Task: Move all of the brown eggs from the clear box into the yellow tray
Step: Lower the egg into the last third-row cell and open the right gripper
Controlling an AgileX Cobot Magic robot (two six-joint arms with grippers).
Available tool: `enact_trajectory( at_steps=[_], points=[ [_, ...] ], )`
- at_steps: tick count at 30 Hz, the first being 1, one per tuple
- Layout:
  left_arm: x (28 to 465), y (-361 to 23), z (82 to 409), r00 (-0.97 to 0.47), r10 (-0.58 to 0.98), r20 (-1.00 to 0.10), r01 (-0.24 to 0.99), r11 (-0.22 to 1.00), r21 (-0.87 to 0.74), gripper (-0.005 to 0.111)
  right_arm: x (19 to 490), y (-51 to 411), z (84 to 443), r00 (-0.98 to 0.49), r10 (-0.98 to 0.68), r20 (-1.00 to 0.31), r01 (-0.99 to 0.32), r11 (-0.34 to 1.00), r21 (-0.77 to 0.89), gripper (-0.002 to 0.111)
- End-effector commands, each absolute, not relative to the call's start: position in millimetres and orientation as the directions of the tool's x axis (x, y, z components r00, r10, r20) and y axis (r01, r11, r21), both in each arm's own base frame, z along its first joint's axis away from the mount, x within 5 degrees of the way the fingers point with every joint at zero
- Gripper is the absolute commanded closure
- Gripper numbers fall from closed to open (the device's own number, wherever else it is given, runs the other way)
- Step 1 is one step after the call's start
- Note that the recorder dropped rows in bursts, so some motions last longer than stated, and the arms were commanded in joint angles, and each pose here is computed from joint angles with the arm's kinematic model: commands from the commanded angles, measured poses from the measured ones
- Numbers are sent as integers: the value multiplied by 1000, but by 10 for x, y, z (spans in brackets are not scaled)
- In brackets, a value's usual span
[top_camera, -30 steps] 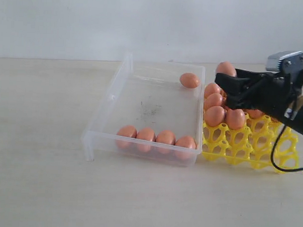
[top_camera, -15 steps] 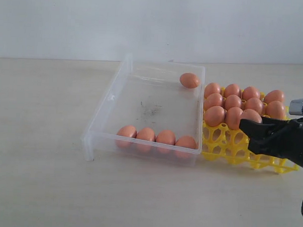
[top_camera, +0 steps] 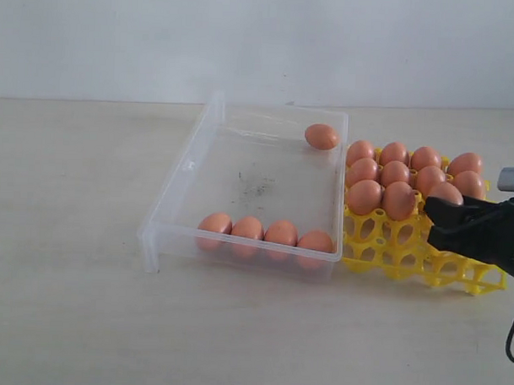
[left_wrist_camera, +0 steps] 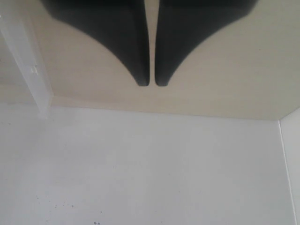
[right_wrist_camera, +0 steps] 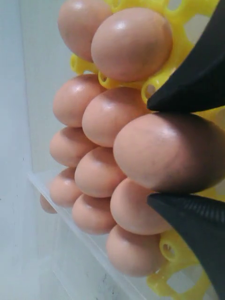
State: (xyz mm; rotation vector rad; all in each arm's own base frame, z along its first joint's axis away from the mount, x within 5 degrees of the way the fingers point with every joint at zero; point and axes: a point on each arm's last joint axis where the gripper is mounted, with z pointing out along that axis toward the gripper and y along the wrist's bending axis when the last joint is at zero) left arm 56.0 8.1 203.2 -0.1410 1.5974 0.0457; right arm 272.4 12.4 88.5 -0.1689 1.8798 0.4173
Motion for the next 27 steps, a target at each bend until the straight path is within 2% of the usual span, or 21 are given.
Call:
enact_trajectory(
  at_steps=[1,5,14,15,19,24,27],
  points=[
    [559,78,2022,-27,-64,-998,-114,992,-61,103,2819,127,814,-359,129,-924,-322,913,253,108],
    [559,78,2022,-27,-64,-998,-114,992,-61,103,2857,156,817,-356,121,-926,-361,897,256,108],
    [559,78,2022,-27,-64,-998,-114,992,-61,103,2864,141,818,-366,162,-917,-330,898,290,107],
    [559,78,2022,-27,-64,-998,-114,992,-61,103,2861,148,818,-367,158,-917,-339,895,290,103],
    [559,78,2022,-27,-64,-998,-114,992,-61,103,2857,157,817,-365,143,-920,-352,893,279,64],
    [559,78,2022,-27,-64,-998,-114,992,-61,103,2857,155,817,-365,144,-920,-351,894,279,60],
    [559,78,2022,-27,-64,-998,-114,992,-61,103,2863,129,799,-379,149,-914,-318,906,279,35]
  ],
)
